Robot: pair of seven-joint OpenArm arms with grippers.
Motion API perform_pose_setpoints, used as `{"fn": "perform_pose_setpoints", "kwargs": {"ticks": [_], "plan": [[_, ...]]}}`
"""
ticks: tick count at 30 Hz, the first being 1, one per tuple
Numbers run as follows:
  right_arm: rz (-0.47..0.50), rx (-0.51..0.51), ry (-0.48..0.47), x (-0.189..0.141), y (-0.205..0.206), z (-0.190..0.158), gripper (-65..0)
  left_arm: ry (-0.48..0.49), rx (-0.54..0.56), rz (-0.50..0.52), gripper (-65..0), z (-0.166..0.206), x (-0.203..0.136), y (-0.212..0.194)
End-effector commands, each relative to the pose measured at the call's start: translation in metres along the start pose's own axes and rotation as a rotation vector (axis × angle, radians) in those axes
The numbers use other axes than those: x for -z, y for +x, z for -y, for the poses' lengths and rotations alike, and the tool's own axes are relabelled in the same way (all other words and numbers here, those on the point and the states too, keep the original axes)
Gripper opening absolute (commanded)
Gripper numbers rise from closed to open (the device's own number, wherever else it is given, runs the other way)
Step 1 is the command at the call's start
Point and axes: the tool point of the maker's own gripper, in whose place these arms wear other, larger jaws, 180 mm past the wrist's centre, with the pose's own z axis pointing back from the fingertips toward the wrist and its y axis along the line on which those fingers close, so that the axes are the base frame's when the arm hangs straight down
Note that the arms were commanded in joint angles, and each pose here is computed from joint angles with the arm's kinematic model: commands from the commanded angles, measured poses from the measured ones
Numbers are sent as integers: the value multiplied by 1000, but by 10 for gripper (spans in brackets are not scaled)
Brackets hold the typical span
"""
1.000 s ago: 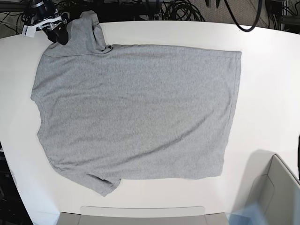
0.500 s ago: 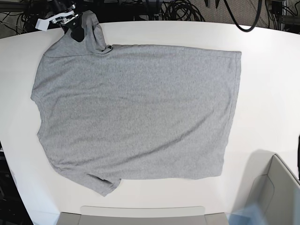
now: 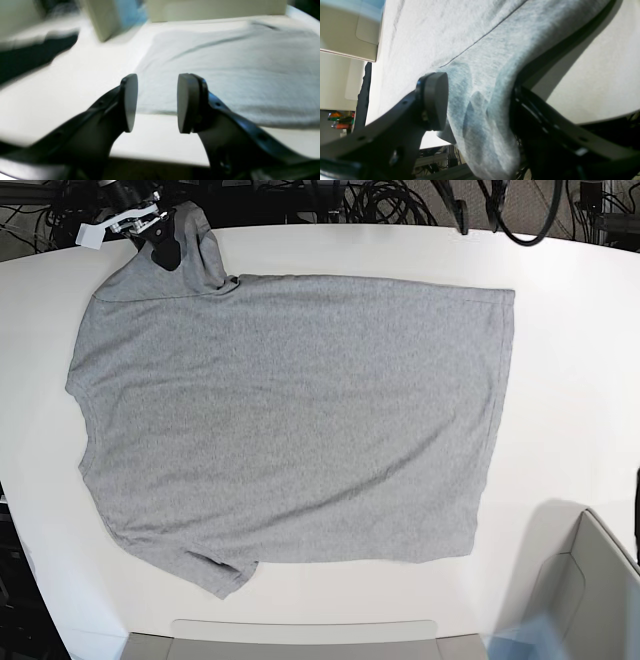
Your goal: Fold the T-shirt properly
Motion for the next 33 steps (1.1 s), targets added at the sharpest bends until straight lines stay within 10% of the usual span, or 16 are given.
{"fn": "perform_pose_setpoints", "kwargs": {"ticks": [1,13,22,33], "plan": [[-58,-17,-64,-7,-10,15,-328,-11,-41,17,-364,-3,9,16],[-60,-17,-62,-7,-10,15,-328,11,-513,-387,-363,-42,98,-33],[-65,-32,-62,-8,-7,17,-328,181,-579,-490,-363,-105,110,-62],[-71,-48,-63,-8,-4,19,-328,139,-642,-654,-363,-92,135,-94]]}}
